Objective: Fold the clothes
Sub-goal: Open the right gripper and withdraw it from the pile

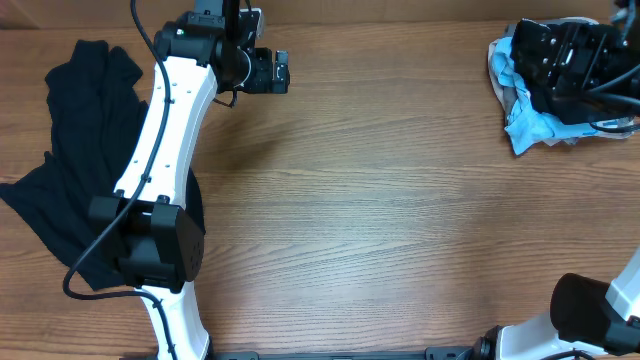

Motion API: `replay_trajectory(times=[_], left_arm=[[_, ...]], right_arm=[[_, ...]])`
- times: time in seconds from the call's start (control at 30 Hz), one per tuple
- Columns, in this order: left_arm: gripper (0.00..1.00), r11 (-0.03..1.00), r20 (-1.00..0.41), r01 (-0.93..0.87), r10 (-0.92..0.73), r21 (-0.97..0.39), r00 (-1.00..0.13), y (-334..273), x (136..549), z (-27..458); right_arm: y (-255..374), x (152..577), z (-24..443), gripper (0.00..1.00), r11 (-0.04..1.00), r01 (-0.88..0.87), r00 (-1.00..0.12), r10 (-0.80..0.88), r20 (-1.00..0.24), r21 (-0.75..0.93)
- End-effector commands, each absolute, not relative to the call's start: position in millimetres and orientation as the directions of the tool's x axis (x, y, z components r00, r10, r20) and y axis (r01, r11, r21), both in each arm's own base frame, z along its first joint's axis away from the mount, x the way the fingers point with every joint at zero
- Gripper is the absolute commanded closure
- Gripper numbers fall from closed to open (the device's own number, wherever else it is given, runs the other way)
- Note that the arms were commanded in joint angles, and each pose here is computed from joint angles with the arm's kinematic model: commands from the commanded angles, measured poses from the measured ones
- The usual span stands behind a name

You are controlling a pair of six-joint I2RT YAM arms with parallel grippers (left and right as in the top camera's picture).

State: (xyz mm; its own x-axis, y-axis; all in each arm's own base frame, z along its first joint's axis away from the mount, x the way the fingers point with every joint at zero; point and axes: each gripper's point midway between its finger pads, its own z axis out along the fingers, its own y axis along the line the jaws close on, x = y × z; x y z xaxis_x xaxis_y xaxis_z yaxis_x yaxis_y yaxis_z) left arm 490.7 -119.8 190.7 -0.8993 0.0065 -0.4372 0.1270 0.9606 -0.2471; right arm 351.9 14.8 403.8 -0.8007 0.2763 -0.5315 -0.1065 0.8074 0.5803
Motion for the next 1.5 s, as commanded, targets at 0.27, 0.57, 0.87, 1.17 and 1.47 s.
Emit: replay_trajectory(times=[0.27,0.57,0.87,1.17,1.47], left_arm=[[0.0,0.959,-0.481,0.153,0.021,-0.237,-0.876,-122,492,209],[0.0,0.959,-0.481,0.153,0.021,-0.237,-0.876,-122,492,209],[0.0,0.959,-0.481,0.153,0.021,-0.237,-0.877,-122,492,209],[0.0,0.959,-0.481,0.153,0.021,-0.237,-0.877,-122,492,209],[0.0,0.959,-0.481,0.153,0.021,-0.237,-0.876,-122,492,209]], right_arm=[[10,349,404,0.0,0.842,-0.091,-0.791,0.263,-0.552,0.531],[-15,366,417,0.0,0.958,-0.029,-0.69,0.187,-0.699,0.286],[22,375,464,0.0,0.985,-0.123,-0.448,0.052,-0.893,0.119],[29,353,408,0.0,0.984,-0.153,-0.317,0.042,-0.948,0.095],[29,294,323,0.0,0.984,-0.168,-0.125,0.041,-0.991,0.062]])
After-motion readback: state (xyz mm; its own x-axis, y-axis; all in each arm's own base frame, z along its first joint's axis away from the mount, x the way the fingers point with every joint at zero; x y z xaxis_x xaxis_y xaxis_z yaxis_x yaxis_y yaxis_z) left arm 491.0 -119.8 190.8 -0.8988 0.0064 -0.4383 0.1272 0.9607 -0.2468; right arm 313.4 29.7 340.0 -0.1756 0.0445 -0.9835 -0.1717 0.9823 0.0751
